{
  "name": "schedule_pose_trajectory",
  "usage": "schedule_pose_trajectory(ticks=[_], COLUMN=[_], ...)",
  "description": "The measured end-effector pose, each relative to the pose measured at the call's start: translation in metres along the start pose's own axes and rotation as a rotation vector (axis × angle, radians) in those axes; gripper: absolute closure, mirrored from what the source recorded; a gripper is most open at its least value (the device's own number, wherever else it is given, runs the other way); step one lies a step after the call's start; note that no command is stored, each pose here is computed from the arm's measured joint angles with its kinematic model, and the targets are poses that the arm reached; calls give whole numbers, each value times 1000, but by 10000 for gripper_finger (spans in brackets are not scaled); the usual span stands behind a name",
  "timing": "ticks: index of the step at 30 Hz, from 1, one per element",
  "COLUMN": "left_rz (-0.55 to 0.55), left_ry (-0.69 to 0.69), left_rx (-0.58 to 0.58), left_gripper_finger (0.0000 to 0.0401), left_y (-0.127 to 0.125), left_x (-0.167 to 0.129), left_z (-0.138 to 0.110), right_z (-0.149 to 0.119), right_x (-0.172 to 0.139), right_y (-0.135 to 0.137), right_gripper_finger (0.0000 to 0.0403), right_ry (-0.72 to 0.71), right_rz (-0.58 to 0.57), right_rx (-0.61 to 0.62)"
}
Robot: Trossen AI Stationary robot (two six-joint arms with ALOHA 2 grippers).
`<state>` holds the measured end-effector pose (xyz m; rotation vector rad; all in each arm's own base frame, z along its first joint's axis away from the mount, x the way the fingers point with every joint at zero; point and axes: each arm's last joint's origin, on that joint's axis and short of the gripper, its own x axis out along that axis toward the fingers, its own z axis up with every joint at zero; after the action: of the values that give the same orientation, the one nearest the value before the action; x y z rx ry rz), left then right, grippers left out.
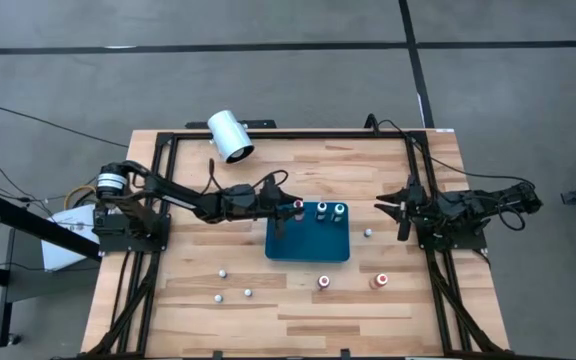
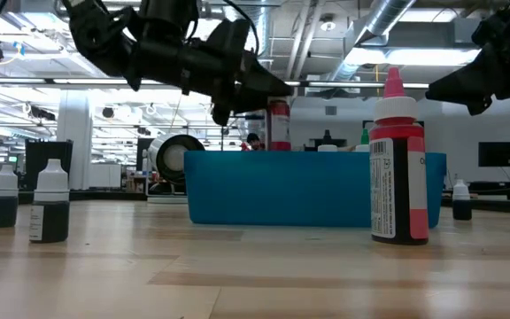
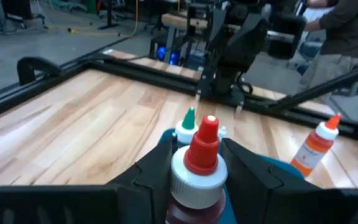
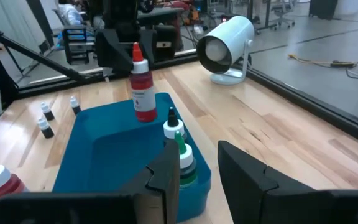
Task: Pick & Place food coloring
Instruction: Put the large red food coloring bottle into the blue bin
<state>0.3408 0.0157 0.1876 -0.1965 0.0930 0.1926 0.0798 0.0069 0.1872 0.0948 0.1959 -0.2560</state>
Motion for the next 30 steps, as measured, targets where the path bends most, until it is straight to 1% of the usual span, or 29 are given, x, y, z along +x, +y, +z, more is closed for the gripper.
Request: schedule_pose_trajectory(ticks=[4, 11, 16, 22, 26, 30], left_rz=[5, 38, 33, 29, 48, 61], left_ry=[-21, 19, 24, 21, 19, 26], left_rx=[-2, 12, 21, 45, 87, 93], left_gripper_finger=[284, 284, 284, 284, 284, 284], left_y=[-2, -1, -2, -3, -2, -2], left_x=[7, 15, 24, 28, 28, 28], left_z=[-9, -28, -35, -36, -36, -37], right_z=[0, 0, 0, 0, -1, 0], right_x=[0, 0, 0, 0, 0, 0], right_y=[0, 0, 0, 0, 0, 0], right_gripper_finger=[305, 305, 305, 305, 305, 305], right_ry=[1, 1, 1, 2, 5, 4], right_rz=[0, -1, -1, -2, -3, -3], right_rx=[0, 1, 2, 30, 34, 34])
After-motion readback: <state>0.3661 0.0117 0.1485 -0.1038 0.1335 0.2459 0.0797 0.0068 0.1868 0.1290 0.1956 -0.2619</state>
